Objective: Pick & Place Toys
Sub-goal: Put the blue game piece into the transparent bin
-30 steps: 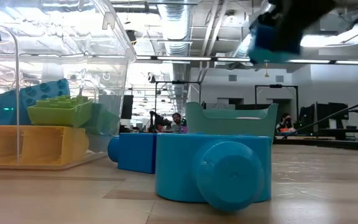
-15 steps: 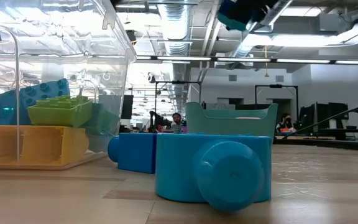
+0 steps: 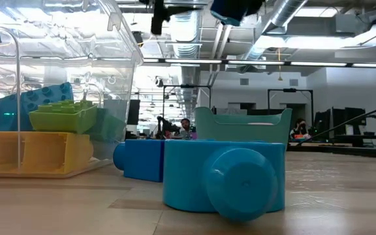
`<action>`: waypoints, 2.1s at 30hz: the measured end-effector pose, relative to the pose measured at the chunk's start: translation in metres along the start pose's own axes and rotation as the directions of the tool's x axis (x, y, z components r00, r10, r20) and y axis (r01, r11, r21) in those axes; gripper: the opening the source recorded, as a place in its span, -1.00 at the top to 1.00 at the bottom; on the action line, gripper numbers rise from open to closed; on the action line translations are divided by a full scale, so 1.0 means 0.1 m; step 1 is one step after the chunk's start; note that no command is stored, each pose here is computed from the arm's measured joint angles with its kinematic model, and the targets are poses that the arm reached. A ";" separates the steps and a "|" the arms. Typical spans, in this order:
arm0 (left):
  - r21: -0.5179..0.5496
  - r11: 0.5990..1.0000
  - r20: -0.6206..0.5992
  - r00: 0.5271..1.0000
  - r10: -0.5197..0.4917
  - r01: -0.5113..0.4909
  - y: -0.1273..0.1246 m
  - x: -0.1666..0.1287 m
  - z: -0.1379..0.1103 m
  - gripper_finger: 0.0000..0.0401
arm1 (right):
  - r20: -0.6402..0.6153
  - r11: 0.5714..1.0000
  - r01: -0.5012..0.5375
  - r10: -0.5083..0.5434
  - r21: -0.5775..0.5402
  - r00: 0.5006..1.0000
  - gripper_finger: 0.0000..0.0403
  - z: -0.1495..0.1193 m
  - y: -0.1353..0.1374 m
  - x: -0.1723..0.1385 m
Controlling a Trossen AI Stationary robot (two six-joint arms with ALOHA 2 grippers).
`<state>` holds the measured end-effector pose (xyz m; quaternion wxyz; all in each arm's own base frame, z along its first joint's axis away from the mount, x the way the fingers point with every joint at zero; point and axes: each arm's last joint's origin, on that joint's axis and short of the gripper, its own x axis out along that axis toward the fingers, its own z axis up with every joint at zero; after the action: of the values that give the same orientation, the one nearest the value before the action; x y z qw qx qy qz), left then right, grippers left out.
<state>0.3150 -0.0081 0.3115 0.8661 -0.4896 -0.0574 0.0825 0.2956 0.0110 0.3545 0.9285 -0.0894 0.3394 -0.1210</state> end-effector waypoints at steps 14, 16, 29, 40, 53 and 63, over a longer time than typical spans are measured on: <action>0.008 0.999 -0.027 0.999 0.037 -0.037 0.04 0.00 -0.03 -0.37 | -0.006 0.990 -0.007 0.006 -0.142 1.000 -0.30 0.32 0.03 0.13; 0.010 0.999 -0.029 0.999 0.042 -0.042 0.04 0.00 -0.03 -0.37 | -0.013 0.987 -0.008 0.006 -0.161 1.000 -0.30 0.36 0.05 0.19; 0.028 0.996 -0.080 0.993 0.086 -0.084 0.09 -0.01 -0.08 -0.32 | -0.021 0.973 -0.036 0.032 -0.229 0.999 -0.30 0.52 0.09 0.30; 0.027 0.994 -0.058 0.993 0.108 -0.106 0.10 -0.01 -0.07 0.29 | -0.040 0.973 -0.032 0.024 -0.230 0.999 -0.30 0.50 0.08 0.31; 0.025 0.994 -0.058 0.992 0.111 -0.109 0.10 -0.01 -0.07 0.39 | -0.037 0.977 -0.030 0.023 -0.210 0.999 -0.30 0.50 0.10 0.30; 0.056 0.986 -0.074 0.985 0.158 -0.154 0.15 -0.02 -0.09 0.40 | 0.001 0.989 -0.068 0.069 -0.130 0.998 -0.61 0.52 0.04 0.14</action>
<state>0.3132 -0.0084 0.2947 0.8706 -0.4734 0.0172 0.1325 0.3403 0.0150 0.3848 0.9252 -0.1385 0.3470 -0.0664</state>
